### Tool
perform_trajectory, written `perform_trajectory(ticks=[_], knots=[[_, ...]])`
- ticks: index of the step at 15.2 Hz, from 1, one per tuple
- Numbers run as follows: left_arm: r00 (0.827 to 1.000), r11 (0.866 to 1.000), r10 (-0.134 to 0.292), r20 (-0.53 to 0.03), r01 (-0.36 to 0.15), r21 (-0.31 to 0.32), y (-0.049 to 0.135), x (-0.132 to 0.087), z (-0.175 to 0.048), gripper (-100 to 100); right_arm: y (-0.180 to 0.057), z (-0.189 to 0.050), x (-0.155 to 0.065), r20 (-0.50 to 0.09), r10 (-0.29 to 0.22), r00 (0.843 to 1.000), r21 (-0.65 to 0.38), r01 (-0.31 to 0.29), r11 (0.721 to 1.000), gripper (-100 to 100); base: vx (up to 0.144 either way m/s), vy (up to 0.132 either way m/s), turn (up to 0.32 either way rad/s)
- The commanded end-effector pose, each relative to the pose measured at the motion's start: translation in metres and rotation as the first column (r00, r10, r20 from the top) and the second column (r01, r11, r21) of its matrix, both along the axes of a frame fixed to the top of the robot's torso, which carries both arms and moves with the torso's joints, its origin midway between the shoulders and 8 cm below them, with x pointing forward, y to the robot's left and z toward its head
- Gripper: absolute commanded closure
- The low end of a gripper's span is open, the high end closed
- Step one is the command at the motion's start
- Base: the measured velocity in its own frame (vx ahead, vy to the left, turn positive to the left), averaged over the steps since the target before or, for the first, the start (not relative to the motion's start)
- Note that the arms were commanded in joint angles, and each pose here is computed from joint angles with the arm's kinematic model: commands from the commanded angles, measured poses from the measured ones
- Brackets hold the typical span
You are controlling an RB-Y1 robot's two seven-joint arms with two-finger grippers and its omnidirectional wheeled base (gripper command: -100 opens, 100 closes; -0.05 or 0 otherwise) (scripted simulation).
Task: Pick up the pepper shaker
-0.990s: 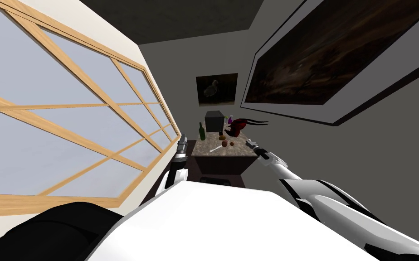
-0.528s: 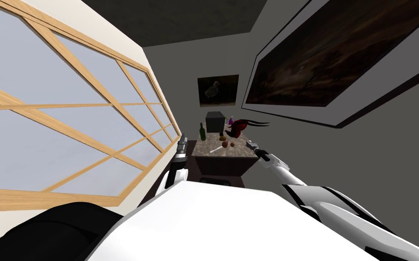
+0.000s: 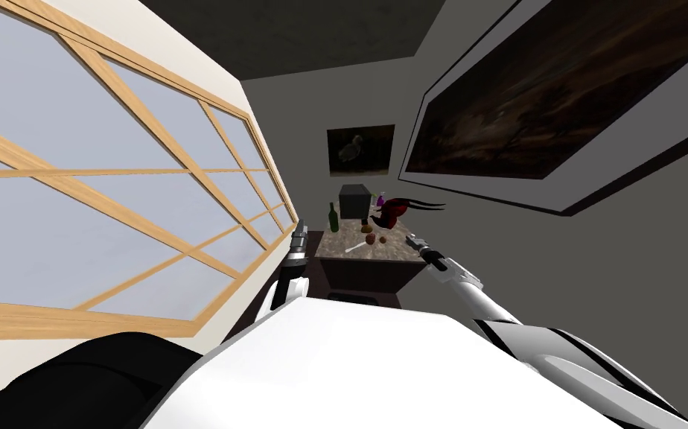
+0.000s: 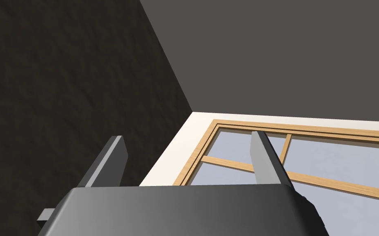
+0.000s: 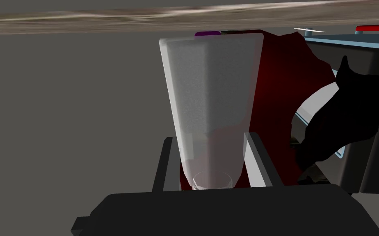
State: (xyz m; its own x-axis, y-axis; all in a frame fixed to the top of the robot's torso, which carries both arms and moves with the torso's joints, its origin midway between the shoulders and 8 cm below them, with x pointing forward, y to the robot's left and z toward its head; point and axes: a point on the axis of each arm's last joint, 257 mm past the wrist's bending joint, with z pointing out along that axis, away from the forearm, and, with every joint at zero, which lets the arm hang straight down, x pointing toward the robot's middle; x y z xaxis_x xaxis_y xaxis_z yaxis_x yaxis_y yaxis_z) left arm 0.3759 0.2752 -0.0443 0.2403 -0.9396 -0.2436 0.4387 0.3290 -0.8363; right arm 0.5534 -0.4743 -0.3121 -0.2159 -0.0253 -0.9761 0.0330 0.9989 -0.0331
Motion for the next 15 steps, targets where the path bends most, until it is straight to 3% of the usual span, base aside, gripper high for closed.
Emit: perform_trajectory(ticks=[1,2,4,5,6,7,10,11,13,14,15], knots=[[1.0,1.0,0.0,0.0,0.0,0.0,0.0,0.0,0.0,0,0.004,0.002,-0.003,0.007,0.006,1.0,0.001,-0.006,1.0,100,0.017,-0.009,0.008],[1.0,1.0,0.0,0.0,0.0,0.0,0.0,0.0,0.0,0,-0.005,-0.009,-0.016,-0.019,-0.021,1.0,0.004,0.021,1.0,100,0.018,-0.007,0.037],[1.0,1.0,0.0,0.0,0.0,0.0,0.0,0.0,0.0,0,0.003,0.002,-0.014,0.006,-0.001,1.0,0.001,0.001,1.0,100,0.021,-0.011,0.028],[1.0,1.0,0.0,0.0,0.0,0.0,0.0,0.0,0.0,0,-0.005,-0.007,-0.028,-0.015,-0.025,1.0,0.003,0.025,1.0,100,0.023,-0.017,0.05],[1.0,1.0,0.0,0.0,0.0,0.0,0.0,0.0,0.0,0,0.002,0.002,-0.025,0.006,-0.009,1.0,0.001,0.009,1.0,100,0.027,-0.018,0.047],[1.0,1.0,0.0,0.0,0.0,0.0,0.0,0.0,0.0,0,-0.008,-0.007,-0.038,-0.017,-0.037,0.999,0.001,0.037,0.999,100,0.036,-0.018,0.062],[1.0,1.0,0.0,0.0,0.0,0.0,0.0,0.0,0.0,0,0.001,0.004,-0.036,0.007,-0.018,1.0,-0.001,0.018,1.0,100,0.022,-0.014,0.017],[1.0,1.0,0.0,0.0,0.0,0.0,0.0,0.0,0.0,0,-0.008,-0.004,-0.05,-0.013,-0.044,0.999,-0.002,0.044,0.999,100,0.015,-0.009,0.037],[1.0,1.0,0.0,0.0,0.0,0.0,0.0,0.0,0.0,0,-0.001,0.007,-0.047,0.009,-0.027,1.0,-0.004,0.027,1.0,100,0.016,-0.01,0.033],[1.0,1.0,0.0,0.0,0.0,0.0,0.0,0.0,0.0,0,-0.011,-0.002,-0.062,-0.015,-0.057,0.998,-0.006,0.057,0.998,100,0.023,-0.012,0.051],[1.0,1.0,0.0,0.0,0.0,0.0,0.0,0.0,0.0,0,-0.007,0.003,-0.062,-0.004,-0.047,0.999,-0.007,0.047,0.999,100,0.026,-0.016,0.049]])
